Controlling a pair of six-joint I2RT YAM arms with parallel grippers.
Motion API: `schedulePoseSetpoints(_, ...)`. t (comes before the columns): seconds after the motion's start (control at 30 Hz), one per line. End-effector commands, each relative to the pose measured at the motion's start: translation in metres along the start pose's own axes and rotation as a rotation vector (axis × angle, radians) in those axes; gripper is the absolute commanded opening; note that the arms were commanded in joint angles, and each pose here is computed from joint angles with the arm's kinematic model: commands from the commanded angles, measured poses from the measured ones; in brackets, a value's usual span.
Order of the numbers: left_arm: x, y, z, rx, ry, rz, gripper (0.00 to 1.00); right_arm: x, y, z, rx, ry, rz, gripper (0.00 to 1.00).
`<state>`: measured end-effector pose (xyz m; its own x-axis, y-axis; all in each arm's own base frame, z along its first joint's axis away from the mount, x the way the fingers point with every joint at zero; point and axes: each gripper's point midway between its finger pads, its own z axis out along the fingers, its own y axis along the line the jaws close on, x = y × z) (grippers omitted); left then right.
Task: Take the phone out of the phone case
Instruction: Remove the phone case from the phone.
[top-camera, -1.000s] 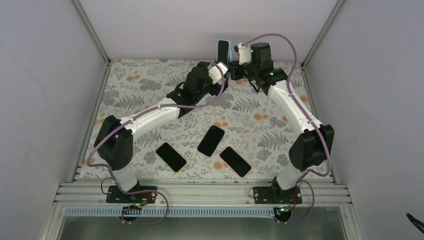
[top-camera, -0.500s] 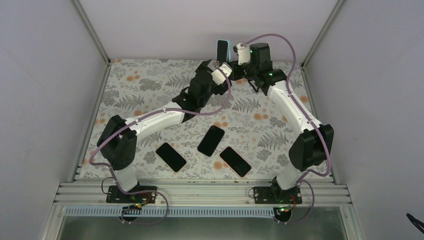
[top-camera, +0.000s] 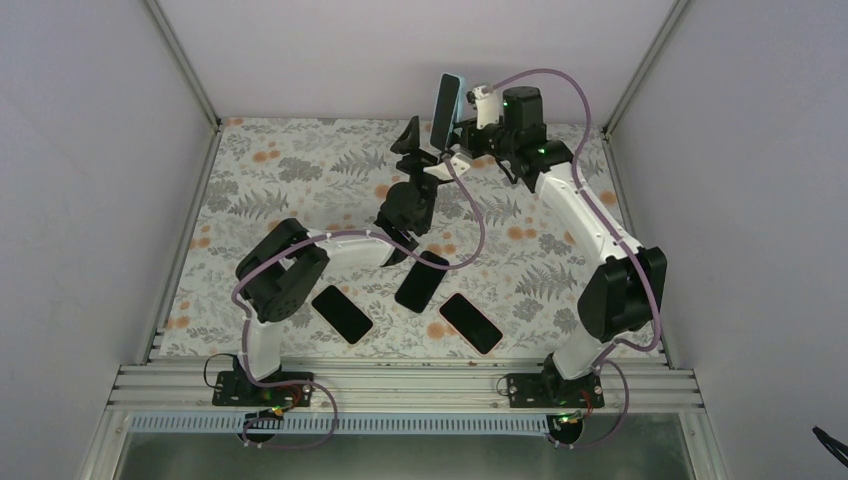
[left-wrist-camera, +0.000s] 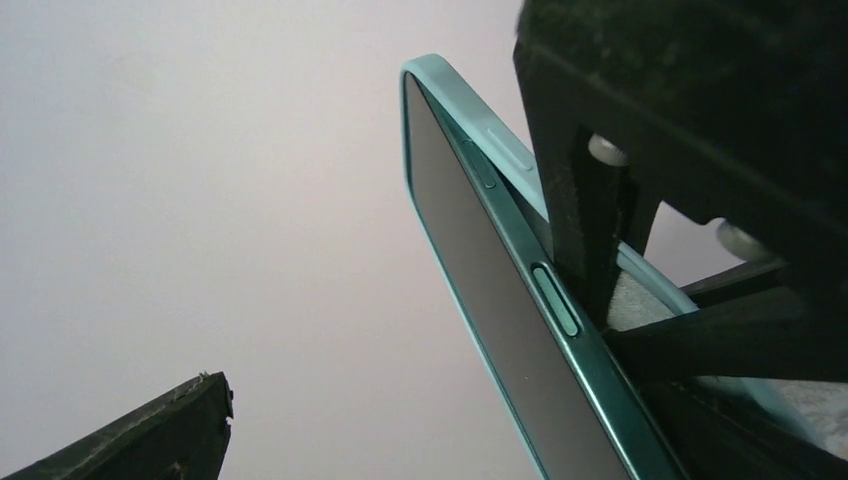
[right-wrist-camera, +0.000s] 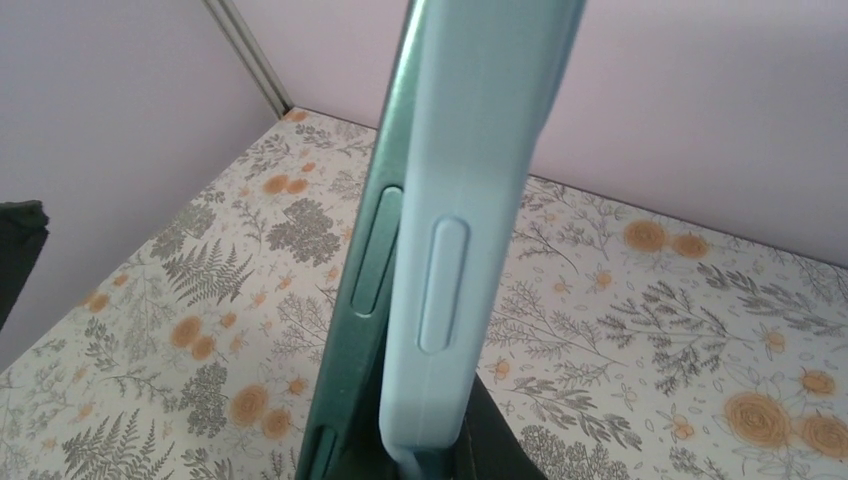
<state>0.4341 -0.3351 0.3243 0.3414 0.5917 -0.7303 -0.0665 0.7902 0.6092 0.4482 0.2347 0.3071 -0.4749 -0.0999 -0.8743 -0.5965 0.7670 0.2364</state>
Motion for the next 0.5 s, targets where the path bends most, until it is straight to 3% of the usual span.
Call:
schedulePoseSetpoints(0.0,0.031,0.076,0.017,-0.286,0.111,0.015,1.0,0.034,0.06,-0.027,-0.26,0.129,-0.017,0.03)
schedulePoseSetpoints(0.1,0.031,0.076,0.021,-0.285,0.097,0.018,0.98,0.046,0.07,-0.03,-0.323,0.168,-0.025,0.03)
schedulePoseSetpoints(0.17,0.027,0.072,0.019,-0.267,0.074,0.016,0.92,0.052,0.078,-0.032,-0.367,0.19,-0.029,0.03)
schedulePoseSetpoints(0.37,0.005,0.049,0.014,-0.207,-0.003,0.034,0.51,0.067,0.087,-0.031,-0.411,0.236,-0.039,0.03)
schedulePoseSetpoints(0.47,0.0,0.037,0.012,-0.177,-0.025,0.043,0.38,0.067,0.086,-0.031,-0.4,0.23,-0.043,0.03)
